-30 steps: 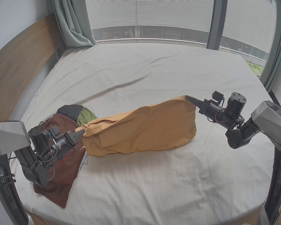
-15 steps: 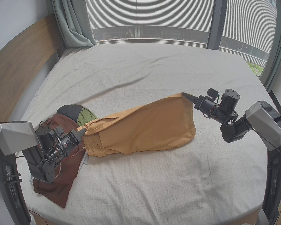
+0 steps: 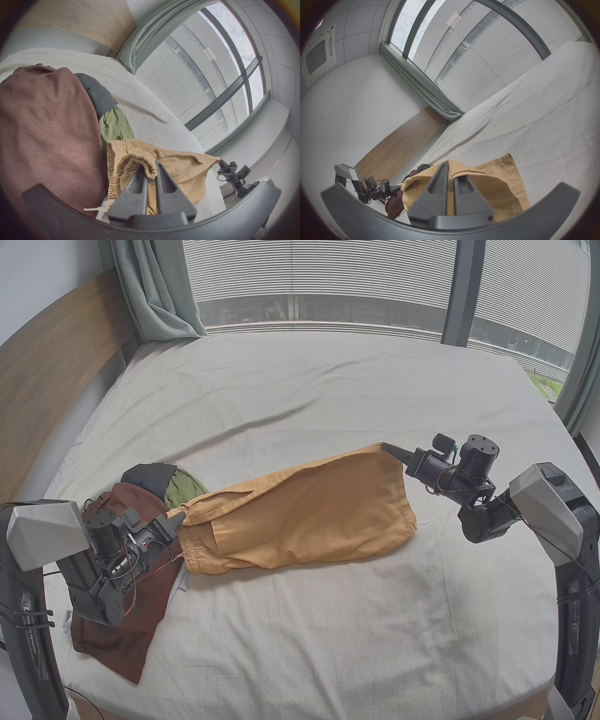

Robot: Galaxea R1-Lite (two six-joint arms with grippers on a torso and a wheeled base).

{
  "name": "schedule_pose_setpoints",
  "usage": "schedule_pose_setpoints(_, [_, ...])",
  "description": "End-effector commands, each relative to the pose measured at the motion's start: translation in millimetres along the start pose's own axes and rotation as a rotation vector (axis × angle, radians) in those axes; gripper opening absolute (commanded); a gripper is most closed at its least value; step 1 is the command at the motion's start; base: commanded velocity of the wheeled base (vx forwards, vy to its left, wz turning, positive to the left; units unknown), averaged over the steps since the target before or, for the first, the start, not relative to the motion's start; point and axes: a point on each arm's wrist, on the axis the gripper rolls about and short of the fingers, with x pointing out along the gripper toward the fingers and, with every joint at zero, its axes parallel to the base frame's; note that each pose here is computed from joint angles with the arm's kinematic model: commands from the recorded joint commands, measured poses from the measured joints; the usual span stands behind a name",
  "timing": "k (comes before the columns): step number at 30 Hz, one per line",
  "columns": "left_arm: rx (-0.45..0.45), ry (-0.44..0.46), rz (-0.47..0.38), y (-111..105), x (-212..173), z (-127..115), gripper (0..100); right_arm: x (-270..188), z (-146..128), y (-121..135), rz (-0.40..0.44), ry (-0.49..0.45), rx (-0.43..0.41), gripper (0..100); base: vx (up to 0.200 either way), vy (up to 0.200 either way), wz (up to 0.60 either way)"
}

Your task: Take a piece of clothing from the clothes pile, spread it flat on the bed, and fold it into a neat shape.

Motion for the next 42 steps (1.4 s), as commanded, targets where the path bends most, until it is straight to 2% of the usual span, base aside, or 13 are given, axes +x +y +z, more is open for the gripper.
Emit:
schedule_pose_setpoints(1, [-0.001,-0.010,0.004,5,6,-1,0,2,-6,-9,-0.009,0.008,0.008,0,0.000,0.000,0.00])
schedule_pose_setpoints(11, [0.000,-0.026,0.013,10,10,1,0,12,-10,-20,-0.005,0.002,0.002,0,0.000,0.000,0.00])
schedule_pose_setpoints(12, [0.000,-0.028,0.014,11,11,1,0,13,-10,-21,-0.005,0.000,0.001,100,0.000,0.000,0.00])
schedule_pose_setpoints(14, [0.000,-0.028,0.014,11,11,0,0,15,-10,-23,-0.007,-0.009,-0.003,100,0.000,0.000,0.00])
schedule_pose_setpoints(15, [0.000,-0.034,0.014,12,12,2,100,19,-10,-25,-0.011,-0.028,-0.013,100,0.000,0.000,0.00])
schedule_pose_setpoints(23, [-0.002,-0.147,0.037,17,18,25,100,16,-13,-23,-0.028,-0.027,-0.006,100,0.000,0.000,0.00])
schedule_pose_setpoints(35, [0.003,-0.161,0.026,10,15,31,100,2,-13,3,-0.034,0.012,0.016,100,0.000,0.000,0.00])
schedule_pose_setpoints(42, [0.009,-0.173,-0.001,-6,2,41,100,-12,-21,22,-0.021,0.025,0.023,100,0.000,0.000,0.00])
